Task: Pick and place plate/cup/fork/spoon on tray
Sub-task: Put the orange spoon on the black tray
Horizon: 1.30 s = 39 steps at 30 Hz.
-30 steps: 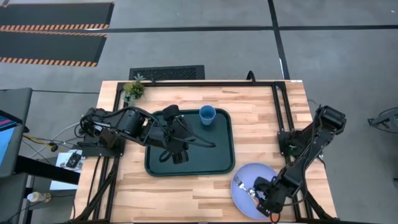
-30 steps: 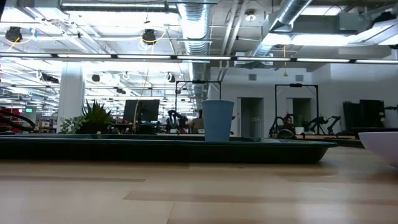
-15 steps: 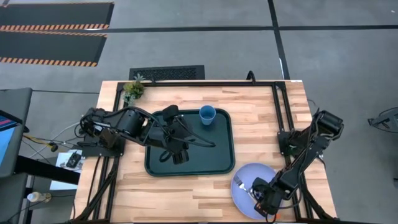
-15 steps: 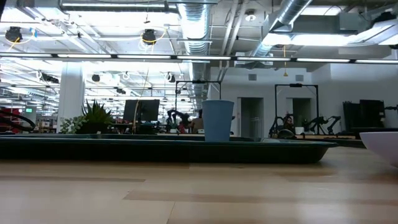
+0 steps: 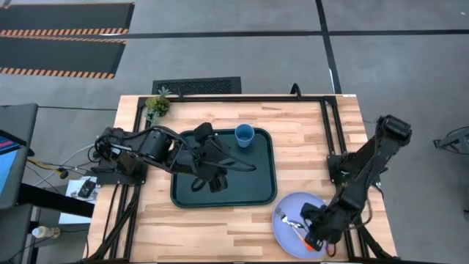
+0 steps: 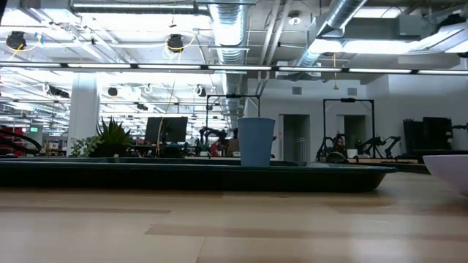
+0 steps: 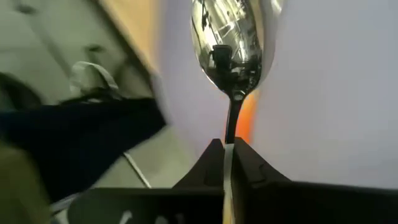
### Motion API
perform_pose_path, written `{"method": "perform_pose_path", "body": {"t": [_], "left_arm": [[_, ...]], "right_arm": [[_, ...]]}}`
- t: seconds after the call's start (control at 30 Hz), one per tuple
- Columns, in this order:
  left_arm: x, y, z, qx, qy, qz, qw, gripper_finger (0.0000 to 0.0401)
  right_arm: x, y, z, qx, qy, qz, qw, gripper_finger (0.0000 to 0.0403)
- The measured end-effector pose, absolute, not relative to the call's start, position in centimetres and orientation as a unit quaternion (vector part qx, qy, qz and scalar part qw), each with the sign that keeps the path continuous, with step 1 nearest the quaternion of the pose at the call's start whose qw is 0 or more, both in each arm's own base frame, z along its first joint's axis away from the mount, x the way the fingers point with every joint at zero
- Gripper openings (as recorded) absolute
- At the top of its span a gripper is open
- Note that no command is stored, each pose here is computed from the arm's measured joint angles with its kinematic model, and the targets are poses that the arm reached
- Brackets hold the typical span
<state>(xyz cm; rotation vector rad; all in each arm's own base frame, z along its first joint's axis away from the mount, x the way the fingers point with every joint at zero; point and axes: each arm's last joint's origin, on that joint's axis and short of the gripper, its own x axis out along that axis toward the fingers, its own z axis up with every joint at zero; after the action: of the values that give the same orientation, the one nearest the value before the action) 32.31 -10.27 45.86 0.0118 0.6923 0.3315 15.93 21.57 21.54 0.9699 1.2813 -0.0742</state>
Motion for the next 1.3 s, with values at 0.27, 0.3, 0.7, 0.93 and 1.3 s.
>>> {"method": "perform_pose_path", "body": {"t": [0.27,0.3,0.7,0.93,1.3], "left_arm": [[35.2,-11.4,45.7,0.085,0.264,0.054,0.959,0.019],[35.5,-11.3,45.8,0.094,0.252,0.043,0.962,0.019],[38.5,-8.8,45.8,0.115,0.16,-0.064,0.978,0.019],[39.6,-7.7,45.1,0.079,0.13,-0.136,0.979,0.019],[39.7,-8.9,44.2,0.073,0.136,-0.19,0.97,0.019]], "right_arm": [[16.6,15.9,30.4,0.463,0.322,0.107,0.819,0.0005],[16.7,15.2,31.4,0.462,0.289,0.125,0.829,0.0006],[17.6,12.7,35.1,0.419,0.132,0.207,0.874,0.0017],[18.8,12.9,34.5,0.415,0.146,0.216,0.872,0.0021],[18.8,12.8,34.8,0.408,0.133,0.228,0.874,0.0022]]}}
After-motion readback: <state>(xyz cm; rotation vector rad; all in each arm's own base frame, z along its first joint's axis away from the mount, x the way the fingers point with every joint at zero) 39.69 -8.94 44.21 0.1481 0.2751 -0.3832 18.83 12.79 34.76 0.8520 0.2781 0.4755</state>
